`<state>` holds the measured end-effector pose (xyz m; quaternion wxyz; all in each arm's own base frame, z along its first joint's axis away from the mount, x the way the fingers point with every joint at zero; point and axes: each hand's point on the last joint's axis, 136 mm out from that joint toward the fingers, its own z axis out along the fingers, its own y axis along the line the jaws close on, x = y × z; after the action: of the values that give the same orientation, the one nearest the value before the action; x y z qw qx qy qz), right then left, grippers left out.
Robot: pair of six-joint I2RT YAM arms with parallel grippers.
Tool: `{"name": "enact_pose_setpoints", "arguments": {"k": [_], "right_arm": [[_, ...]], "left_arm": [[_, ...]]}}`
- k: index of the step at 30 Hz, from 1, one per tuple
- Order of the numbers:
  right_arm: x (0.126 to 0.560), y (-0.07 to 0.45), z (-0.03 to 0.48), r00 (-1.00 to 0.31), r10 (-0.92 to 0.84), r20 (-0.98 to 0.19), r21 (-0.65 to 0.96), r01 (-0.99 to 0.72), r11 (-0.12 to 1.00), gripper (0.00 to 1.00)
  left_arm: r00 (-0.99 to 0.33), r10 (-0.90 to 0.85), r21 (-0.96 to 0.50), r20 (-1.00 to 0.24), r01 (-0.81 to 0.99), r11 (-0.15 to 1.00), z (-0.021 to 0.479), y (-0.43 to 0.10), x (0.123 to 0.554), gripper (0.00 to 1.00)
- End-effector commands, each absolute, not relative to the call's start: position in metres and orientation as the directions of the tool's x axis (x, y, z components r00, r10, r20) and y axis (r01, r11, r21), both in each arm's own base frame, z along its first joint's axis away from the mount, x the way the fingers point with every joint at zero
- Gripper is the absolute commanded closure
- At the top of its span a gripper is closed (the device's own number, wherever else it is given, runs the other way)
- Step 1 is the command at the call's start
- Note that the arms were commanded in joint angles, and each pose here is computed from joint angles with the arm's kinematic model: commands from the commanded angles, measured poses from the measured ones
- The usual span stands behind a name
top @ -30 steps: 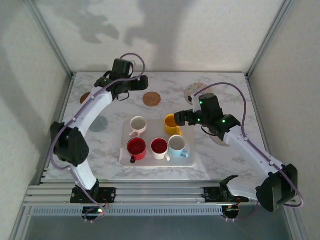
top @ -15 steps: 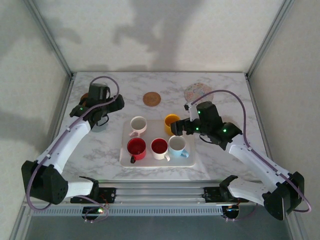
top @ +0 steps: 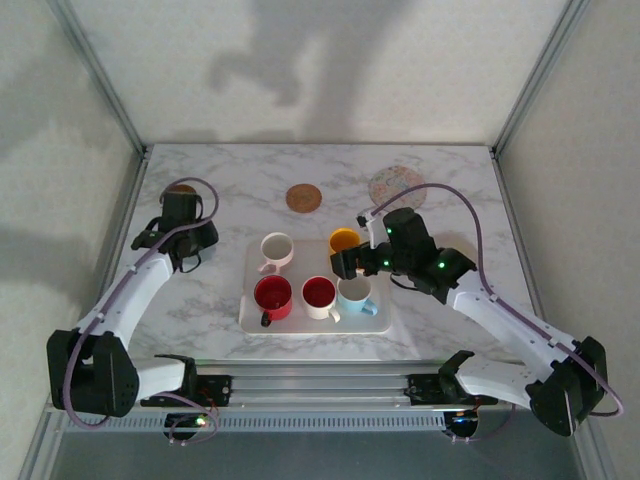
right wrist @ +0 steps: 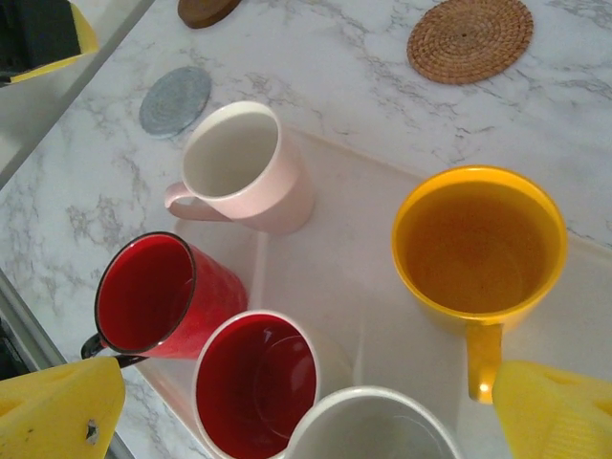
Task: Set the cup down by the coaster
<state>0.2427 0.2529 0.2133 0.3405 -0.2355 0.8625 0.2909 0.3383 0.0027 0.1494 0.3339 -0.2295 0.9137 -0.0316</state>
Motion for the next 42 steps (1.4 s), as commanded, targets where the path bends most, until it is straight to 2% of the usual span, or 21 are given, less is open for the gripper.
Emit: {"name": "enact_pose_setpoints", "arguments": {"k": [1, 5, 11, 27, 42], "right_arm": [[0.238, 0.267, 0.214, -0.653, -0.212, -0.727, 0.372, -0.634, 0.678, 0.01], [0.237, 0.277, 0.215, -0.648, -0.217, -0.730, 0.388, -0.655, 0.649, 0.01], [0.241, 0.287, 0.214, -0.648, -0.226, -0.728, 0.389, -0.661, 0.642, 0.01], [0.250, 0.312, 0.201, -0.643, -0.259, -0.721, 0.379, -0.678, 0.630, 0.01], [0.262, 0.310, 0.199, -0.641, -0.237, -0.730, 0.351, -0.649, 0.675, 0.01]], "left_arm": [[-0.658, -0.469, -0.202, -0.590, -0.442, 0.874, 0.138, 0.016, 0.337, 0.71], [-0.655, -0.482, -0.197, -0.583, -0.461, 0.865, 0.127, 0.025, 0.338, 0.85], [-0.659, -0.501, -0.177, -0.561, -0.496, 0.850, 0.109, 0.036, 0.340, 1.00], [-0.647, -0.586, -0.110, -0.488, -0.620, 0.777, 0.047, 0.070, 0.332, 1.00], [-0.665, -0.612, -0.109, -0.429, -0.634, 0.765, 0.007, 0.069, 0.346, 1.00]]}}
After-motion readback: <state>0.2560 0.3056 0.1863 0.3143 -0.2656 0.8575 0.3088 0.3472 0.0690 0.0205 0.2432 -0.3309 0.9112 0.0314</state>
